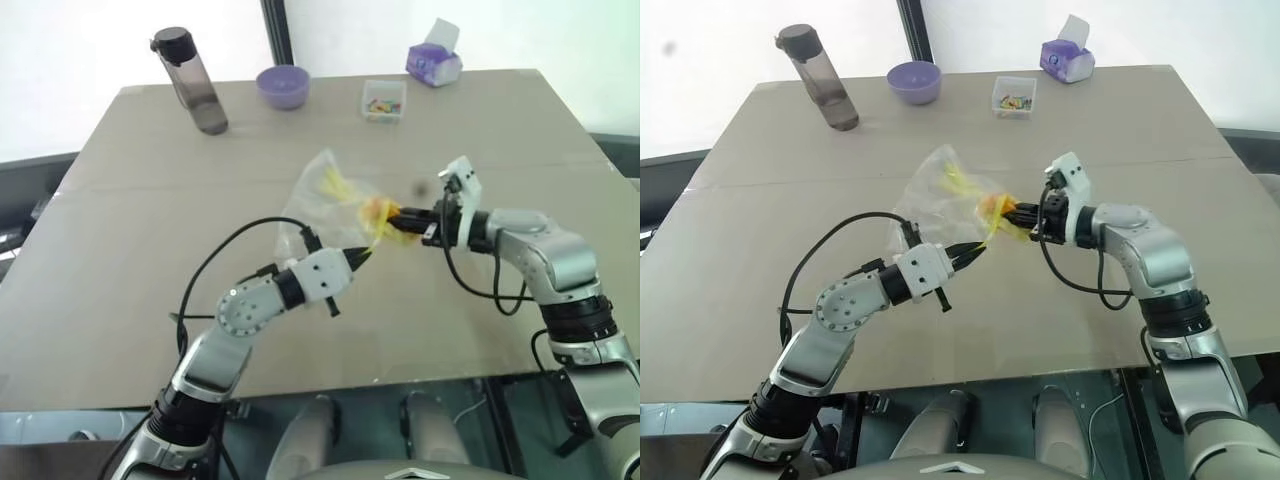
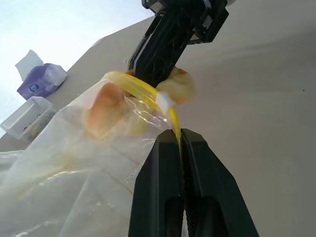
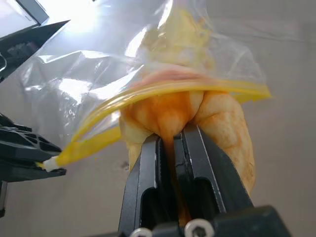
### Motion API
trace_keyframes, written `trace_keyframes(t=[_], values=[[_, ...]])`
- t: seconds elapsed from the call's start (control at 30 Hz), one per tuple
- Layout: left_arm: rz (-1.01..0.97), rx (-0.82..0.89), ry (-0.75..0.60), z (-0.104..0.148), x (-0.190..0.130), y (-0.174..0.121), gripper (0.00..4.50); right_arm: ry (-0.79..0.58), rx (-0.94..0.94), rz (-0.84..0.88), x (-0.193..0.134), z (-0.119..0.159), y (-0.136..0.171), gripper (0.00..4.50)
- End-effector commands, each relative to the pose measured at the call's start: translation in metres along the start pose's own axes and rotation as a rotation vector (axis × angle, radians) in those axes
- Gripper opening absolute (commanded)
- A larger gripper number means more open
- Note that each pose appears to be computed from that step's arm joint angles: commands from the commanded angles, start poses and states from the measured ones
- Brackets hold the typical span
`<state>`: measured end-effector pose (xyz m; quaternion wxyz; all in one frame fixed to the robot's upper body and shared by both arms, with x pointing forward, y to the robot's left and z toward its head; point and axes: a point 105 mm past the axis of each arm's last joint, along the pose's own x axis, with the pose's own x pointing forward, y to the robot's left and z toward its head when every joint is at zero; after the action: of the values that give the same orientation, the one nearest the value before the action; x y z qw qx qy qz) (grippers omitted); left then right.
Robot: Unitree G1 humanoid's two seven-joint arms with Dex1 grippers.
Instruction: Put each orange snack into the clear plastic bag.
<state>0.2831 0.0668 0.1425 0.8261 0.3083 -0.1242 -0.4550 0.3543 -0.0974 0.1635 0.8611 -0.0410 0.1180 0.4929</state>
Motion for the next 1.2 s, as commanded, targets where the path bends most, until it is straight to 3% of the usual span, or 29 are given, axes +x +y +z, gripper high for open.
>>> trace_keyframes(t=[0.03, 0.4, 0.6, 0.77, 1.0, 1.2], values=[[-0.001, 0.013, -0.047, 0.01, -0.001, 0.004, 0.0, -0.07, -0.021, 0.036, -0.008, 0.024, 0.0, 0.01], [-0.038, -0.013, -0.049, 0.001, -0.011, 0.017, 0.0, -0.055, -0.017, 0.254, -0.025, 0.028, 0.024, 0.01], [-0.069, -0.03, -0.082, 0.005, -0.011, 0.015, 0.0, -0.048, -0.028, 0.165, -0.014, 0.025, 0.013, 0.01], [-0.088, -0.04, -0.098, 0.007, -0.009, 0.011, 0.0, 0.007, -0.226, -0.017, 0.001, 0.021, -0.004, 0.01], [-0.106, -0.028, -0.119, 0.008, -0.007, 0.01, 0.0, 0.013, -0.254, 0.066, 0.014, 0.016, 0.017, 0.01], [-0.123, -0.025, -0.153, 0.013, -0.001, 0.006, 0.0, 0.03, -0.18, 0.015, 0.024, 0.012, 0.006, 0.01]])
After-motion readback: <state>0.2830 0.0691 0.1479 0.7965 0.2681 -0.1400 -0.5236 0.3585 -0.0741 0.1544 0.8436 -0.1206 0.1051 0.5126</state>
